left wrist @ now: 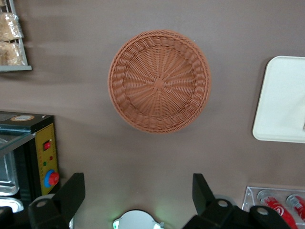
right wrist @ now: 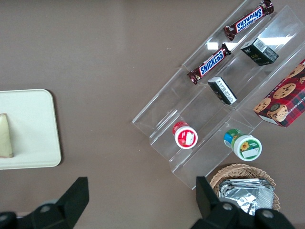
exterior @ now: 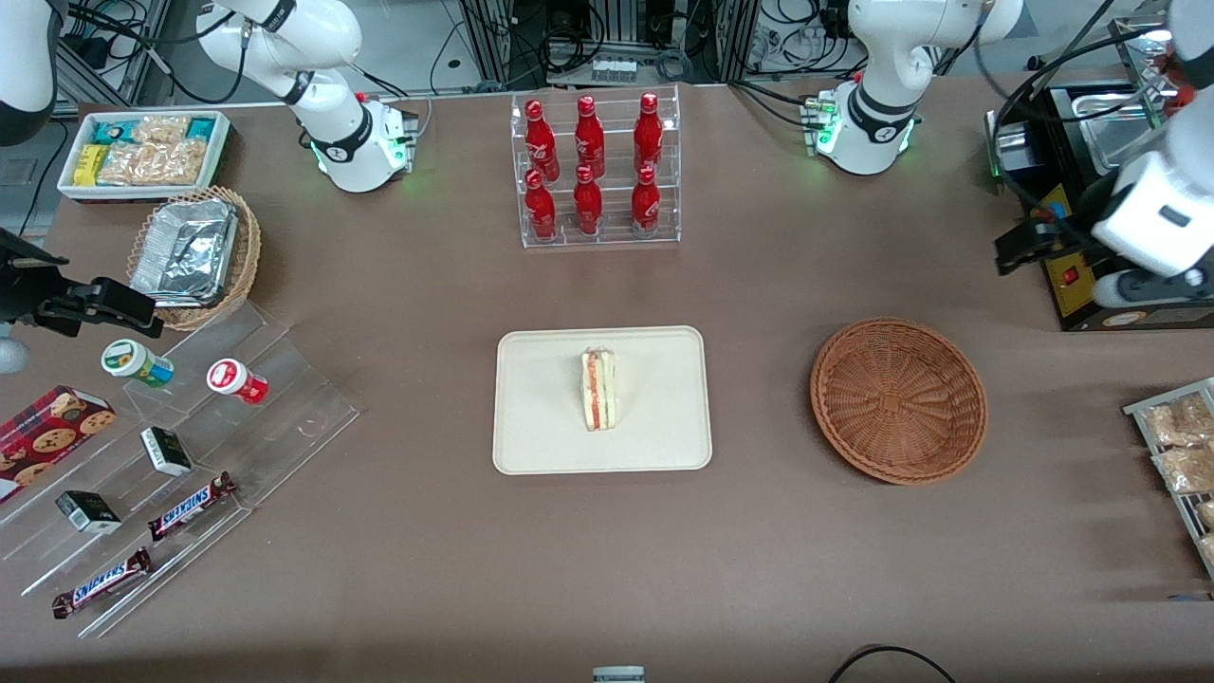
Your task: Place sandwich from basket to tray
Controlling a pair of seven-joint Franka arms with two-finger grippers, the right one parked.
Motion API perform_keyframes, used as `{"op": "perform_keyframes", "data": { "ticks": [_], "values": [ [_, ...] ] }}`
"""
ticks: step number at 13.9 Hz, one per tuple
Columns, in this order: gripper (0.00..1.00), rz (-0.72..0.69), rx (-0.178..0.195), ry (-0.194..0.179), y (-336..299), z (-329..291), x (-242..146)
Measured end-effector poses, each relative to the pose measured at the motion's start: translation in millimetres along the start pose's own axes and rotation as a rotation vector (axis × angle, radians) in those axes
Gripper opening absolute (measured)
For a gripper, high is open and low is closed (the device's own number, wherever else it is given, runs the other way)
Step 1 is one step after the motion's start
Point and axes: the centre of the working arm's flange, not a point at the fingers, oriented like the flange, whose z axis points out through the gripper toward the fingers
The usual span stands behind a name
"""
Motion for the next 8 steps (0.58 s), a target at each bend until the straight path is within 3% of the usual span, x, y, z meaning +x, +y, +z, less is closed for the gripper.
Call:
{"op": "perform_keyframes", "data": {
  "ticks": [8],
  "values": [
    [1.0, -0.032, -0.014, -0.002, -29, -2, -11]
  ]
}}
